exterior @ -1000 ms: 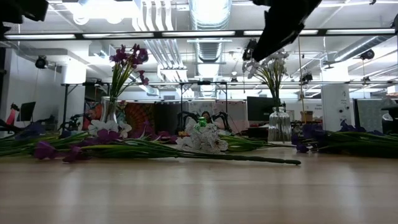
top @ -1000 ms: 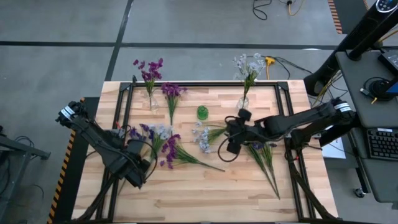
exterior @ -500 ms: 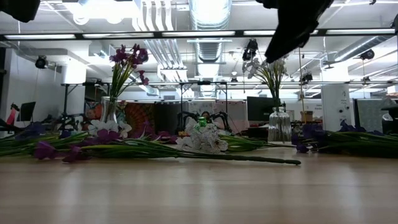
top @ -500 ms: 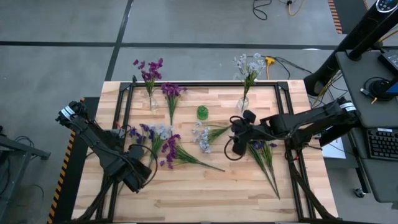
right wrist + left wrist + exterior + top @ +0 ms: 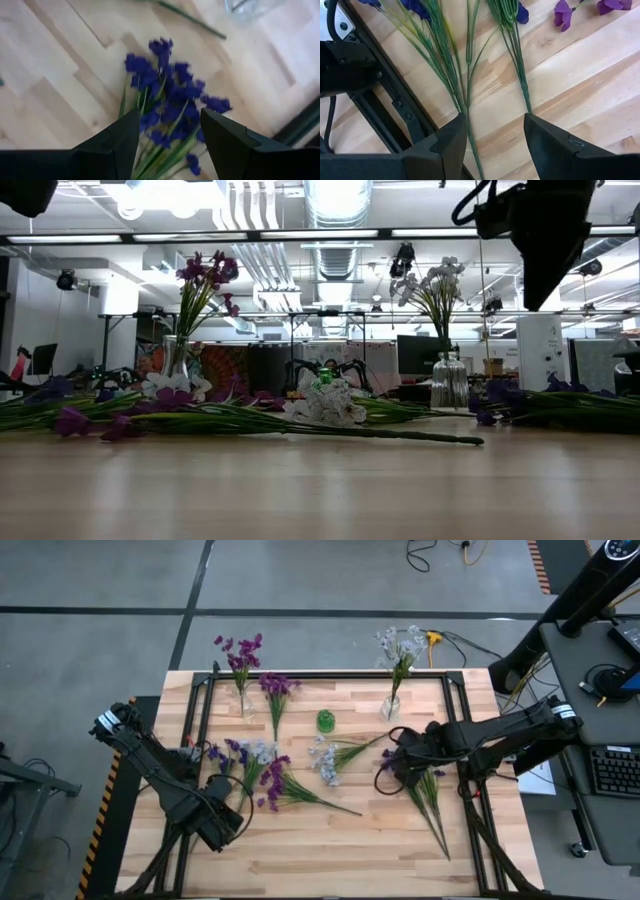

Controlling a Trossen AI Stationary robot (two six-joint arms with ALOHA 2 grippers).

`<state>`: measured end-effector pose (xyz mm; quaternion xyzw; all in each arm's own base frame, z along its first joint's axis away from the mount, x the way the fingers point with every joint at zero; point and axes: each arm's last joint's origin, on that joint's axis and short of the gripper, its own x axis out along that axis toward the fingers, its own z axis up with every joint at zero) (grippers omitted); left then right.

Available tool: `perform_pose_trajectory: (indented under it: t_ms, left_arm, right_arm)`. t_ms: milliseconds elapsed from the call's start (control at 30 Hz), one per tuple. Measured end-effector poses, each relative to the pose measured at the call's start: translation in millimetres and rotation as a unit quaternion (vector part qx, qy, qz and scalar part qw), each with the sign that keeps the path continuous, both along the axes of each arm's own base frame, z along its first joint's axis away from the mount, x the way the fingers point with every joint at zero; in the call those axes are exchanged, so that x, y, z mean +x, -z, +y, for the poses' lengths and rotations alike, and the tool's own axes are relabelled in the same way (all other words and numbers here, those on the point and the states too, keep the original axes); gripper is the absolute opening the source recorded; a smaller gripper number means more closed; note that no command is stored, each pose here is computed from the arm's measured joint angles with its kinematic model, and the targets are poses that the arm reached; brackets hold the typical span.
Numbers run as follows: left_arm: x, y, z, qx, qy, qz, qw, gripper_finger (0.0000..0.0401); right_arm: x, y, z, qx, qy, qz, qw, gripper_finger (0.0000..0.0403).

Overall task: Sort flowers into vase by color
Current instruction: Put the left blue flowers into the green flower vase

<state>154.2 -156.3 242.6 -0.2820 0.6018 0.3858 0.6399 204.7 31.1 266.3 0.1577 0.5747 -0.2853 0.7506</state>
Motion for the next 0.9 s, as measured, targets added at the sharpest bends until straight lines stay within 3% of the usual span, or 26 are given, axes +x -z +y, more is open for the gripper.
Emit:
perform_pose_trajectory:
  t_ms: [167, 333, 600, 733, 900]
  left_arm:
    - [1, 1, -1, -0.003, -0.003, -0.006, 1.0, 0.0178]
    - [0, 7, 0, 0.006, -0.045, -0.005, 0.999, 0.0178]
    - [6, 43, -6, 0.047, -0.077, 0.054, 0.994, 0.0178]
    - [8, 59, -10, 0.04, -0.086, 0.086, 0.992, 0.0178]
    - [9, 76, -11, 0.012, -0.081, 0.069, 0.994, 0.0178]
  right_arm:
    - [9, -2, 0, -0.03, -0.029, -0.042, 0.998, 0.0201]
    - [21, -3, 2, -0.034, -0.073, -0.095, 0.992, 0.0201]
    - [32, -4, 4, -0.048, -0.127, -0.141, 0.981, 0.0201]
    - [33, -4, 5, -0.049, -0.131, -0.146, 0.979, 0.0201]
    - [33, -4, 5, -0.052, -0.139, -0.144, 0.978, 0.0201]
